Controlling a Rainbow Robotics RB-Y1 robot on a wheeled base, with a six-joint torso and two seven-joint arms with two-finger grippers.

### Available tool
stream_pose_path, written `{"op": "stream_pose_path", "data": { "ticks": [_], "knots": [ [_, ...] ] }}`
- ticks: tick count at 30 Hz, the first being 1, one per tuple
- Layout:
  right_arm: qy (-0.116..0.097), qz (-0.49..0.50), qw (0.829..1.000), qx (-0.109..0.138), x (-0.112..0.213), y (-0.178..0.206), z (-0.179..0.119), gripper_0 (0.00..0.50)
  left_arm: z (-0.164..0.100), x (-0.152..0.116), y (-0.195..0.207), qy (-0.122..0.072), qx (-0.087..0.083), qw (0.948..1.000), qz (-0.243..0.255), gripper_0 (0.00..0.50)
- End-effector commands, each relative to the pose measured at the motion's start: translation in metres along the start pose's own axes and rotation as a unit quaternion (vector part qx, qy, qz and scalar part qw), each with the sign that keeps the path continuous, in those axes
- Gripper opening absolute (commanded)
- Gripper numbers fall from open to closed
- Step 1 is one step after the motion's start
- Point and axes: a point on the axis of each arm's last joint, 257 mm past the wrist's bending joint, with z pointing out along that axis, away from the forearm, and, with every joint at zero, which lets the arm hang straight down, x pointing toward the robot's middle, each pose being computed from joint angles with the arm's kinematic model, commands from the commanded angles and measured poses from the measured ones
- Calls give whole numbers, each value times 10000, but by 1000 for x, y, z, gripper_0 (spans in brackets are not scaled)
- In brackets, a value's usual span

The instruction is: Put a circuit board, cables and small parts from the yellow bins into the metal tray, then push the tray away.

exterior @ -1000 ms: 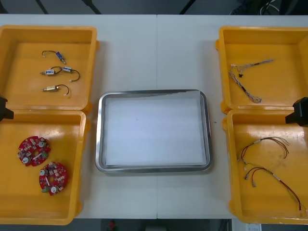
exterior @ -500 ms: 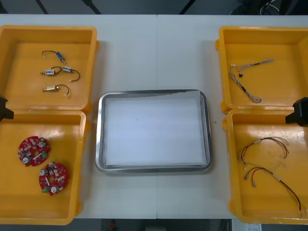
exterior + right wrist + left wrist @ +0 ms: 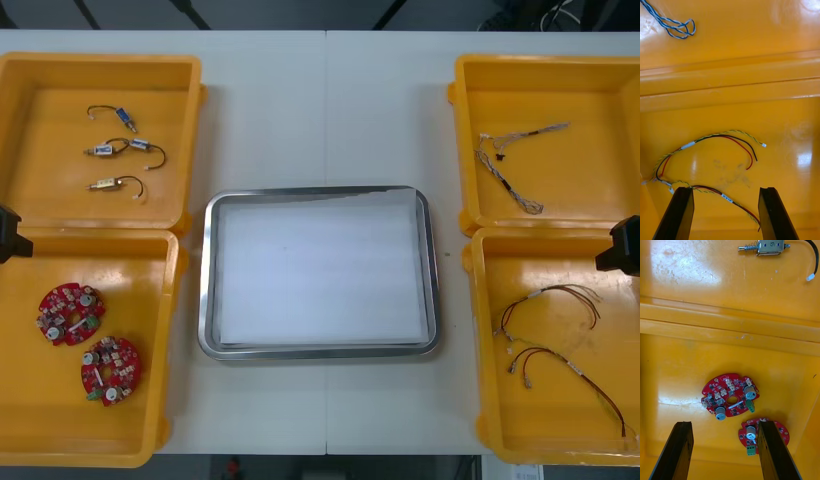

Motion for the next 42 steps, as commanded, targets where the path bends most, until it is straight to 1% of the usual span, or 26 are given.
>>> {"op": "stream_pose_path", "data": {
  "ticks": [1, 5, 8, 11, 15, 17, 20, 21, 23, 27, 30, 31, 34, 39, 42],
  "knots": [
    [193, -363, 9990, 185, 15, -17, 0, 500, 0, 5, 15, 60, -203, 9982, 555, 500],
    [313, -897, 9953, 199, 24, -23, 3, 500, 6, 14, 22, 146, -282, 9980, 552, 500],
    [420, -1282, 9907, 174, 33, -26, 7, 500, 10, 17, 27, 137, -321, 9977, 586, 500],
    [514, -1717, 9837, 123, 41, -28, 10, 500, 16, 24, 29, 153, -300, 9975, 617, 500],
    [575, -2142, 9751, 58, 51, -30, 17, 500, 23, 34, 30, 209, -271, 9972, 662, 500],
    [571, -2399, 9691, 11, 56, -32, 22, 500, 26, 38, 29, 178, -252, 9962, 809, 500],
    [550, -2564, 9650, -19, 60, -33, 26, 500, 29, 43, 29, 197, -230, 9956, 884, 500],
    [511, -2770, 9595, -68, 63, -33, 31, 500, 32, 49, 29, 224, -200, 9955, 895, 500],
    [506, -3009, 9522, -129, 69, -32, 37, 500, 35, 55, 30, 245, -167, 9954, 912, 500],
    [495, -3336, 9411, -224, 79, -27, 49, 500, 44, 66, 25, 232, -14, 9953, 943, 500],
    [480, -3359, 9403, -261, 84, -24, 56, 500, 50, 71, 23, 234, 1, 9946, 1007, 500],
    [466, -3405, 9386, -300, 88, -20, 62, 500, 55, 72, 23, 176, -6, 9940, 1078, 500],
    [439, -3485, 9356, -349, 94, -15, 69, 500, 64, 75, 19, 88, 26, 9934, 1144, 500],
    [434, -3508, 9346, -397, 103, -14, 77, 500, 74, 80, 15, 42, 127, 9935, 1128, 500],
    [491, -3529, 9335, -396, 110, -16, 80, 500, 78, 83, 14, 14, 125, 9933, 1152, 500]
  ]
}}
